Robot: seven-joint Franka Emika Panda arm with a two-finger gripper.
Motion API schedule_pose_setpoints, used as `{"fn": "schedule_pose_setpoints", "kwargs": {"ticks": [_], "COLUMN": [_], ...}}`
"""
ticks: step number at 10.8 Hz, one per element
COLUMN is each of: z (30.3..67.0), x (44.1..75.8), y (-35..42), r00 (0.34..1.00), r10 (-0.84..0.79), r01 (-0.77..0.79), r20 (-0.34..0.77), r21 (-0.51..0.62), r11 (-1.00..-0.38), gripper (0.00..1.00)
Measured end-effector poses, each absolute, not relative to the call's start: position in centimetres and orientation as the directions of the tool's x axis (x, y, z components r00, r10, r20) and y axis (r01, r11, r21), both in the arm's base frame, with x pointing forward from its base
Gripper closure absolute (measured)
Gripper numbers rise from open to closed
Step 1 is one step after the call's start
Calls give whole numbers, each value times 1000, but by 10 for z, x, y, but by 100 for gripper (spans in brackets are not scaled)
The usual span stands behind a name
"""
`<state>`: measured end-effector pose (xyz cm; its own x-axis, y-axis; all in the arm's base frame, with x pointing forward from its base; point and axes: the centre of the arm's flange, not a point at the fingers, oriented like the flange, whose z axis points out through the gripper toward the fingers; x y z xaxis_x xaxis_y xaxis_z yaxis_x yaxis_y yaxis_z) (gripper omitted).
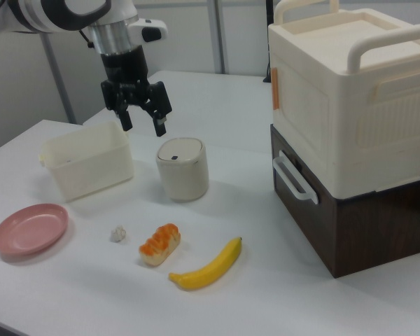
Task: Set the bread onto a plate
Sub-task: 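Move the open gripper down over the orange-topped bread roll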
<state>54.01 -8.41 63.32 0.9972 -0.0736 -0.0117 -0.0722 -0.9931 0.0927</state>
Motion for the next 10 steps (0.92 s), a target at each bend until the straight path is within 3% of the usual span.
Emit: {"fn": "schedule_pose_setpoints", "kwargs": {"ticks": [4, 7, 10], "z": [592, 564, 518], "x": [555, 559, 559], "y": [-34, -44, -72], "r00": [990, 980, 982], "r10": [49, 53, 57], "r01": [79, 101, 107], "r20": [-133, -194, -182], "r21": [238, 246, 273], "r11": [-968, -964, -956], "gripper": [0, 0, 0]}}
